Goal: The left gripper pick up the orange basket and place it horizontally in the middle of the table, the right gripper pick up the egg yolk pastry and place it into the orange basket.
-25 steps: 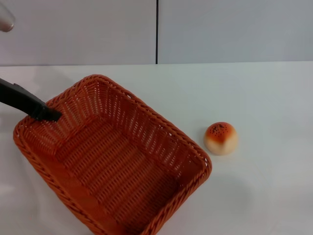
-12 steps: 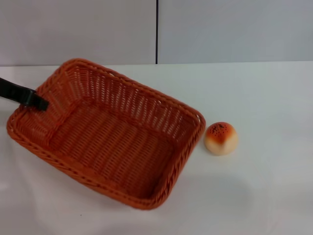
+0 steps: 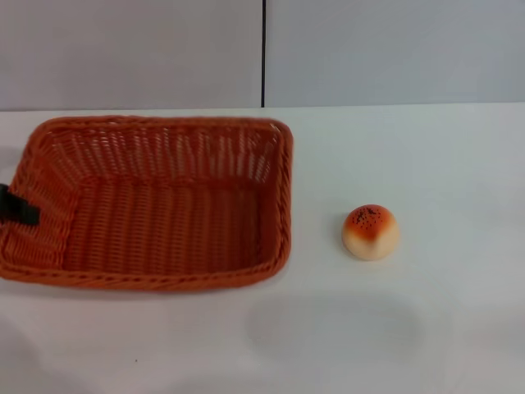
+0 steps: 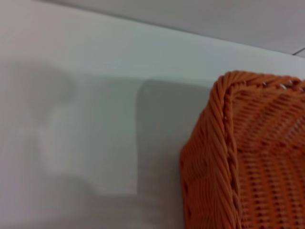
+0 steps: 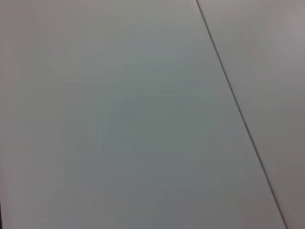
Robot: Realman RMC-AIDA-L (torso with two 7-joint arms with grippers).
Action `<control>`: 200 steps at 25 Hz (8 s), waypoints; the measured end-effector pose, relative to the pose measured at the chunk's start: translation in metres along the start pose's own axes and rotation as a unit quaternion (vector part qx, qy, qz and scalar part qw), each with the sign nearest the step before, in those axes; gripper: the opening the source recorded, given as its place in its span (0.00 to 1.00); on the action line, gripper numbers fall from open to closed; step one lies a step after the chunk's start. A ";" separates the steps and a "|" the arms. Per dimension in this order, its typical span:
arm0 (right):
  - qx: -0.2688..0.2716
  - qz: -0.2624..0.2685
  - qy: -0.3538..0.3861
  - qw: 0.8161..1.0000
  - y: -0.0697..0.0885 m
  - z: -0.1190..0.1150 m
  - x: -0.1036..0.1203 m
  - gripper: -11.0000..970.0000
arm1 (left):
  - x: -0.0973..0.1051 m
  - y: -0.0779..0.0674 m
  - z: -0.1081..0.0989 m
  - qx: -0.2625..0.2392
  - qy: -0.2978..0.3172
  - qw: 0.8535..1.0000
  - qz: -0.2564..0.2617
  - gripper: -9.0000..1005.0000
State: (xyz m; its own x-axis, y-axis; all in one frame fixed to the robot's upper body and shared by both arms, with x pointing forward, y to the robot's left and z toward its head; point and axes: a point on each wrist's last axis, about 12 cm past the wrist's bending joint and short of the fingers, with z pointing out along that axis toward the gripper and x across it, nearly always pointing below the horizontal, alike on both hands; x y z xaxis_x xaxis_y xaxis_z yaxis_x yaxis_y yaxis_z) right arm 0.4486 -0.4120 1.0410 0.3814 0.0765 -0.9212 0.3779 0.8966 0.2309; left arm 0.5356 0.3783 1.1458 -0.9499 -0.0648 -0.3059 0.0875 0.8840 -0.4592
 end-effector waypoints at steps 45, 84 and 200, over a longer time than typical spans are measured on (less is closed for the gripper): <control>-0.008 0.001 0.008 1.000 0.006 0.016 0.002 0.66 | -0.010 -0.019 -0.038 0.061 -0.078 0.995 0.028 0.70; -0.541 -0.032 0.580 0.609 0.156 0.140 -0.058 0.66 | -0.016 -0.036 0.028 0.246 -0.546 0.762 0.246 0.68; -0.541 0.041 0.120 0.831 0.097 0.053 -0.066 0.70 | -0.014 -0.033 0.040 0.195 -0.600 0.734 0.253 0.68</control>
State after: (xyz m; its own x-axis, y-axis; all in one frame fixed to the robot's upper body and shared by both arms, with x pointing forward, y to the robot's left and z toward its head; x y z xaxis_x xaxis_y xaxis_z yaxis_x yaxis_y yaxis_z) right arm 0.5044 -0.3530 1.1407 0.1393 0.1239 -0.9825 -0.6713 0.7412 -0.0018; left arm 0.5584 0.3315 1.1319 0.1616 -0.3413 -0.9260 0.6385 0.7516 -0.1655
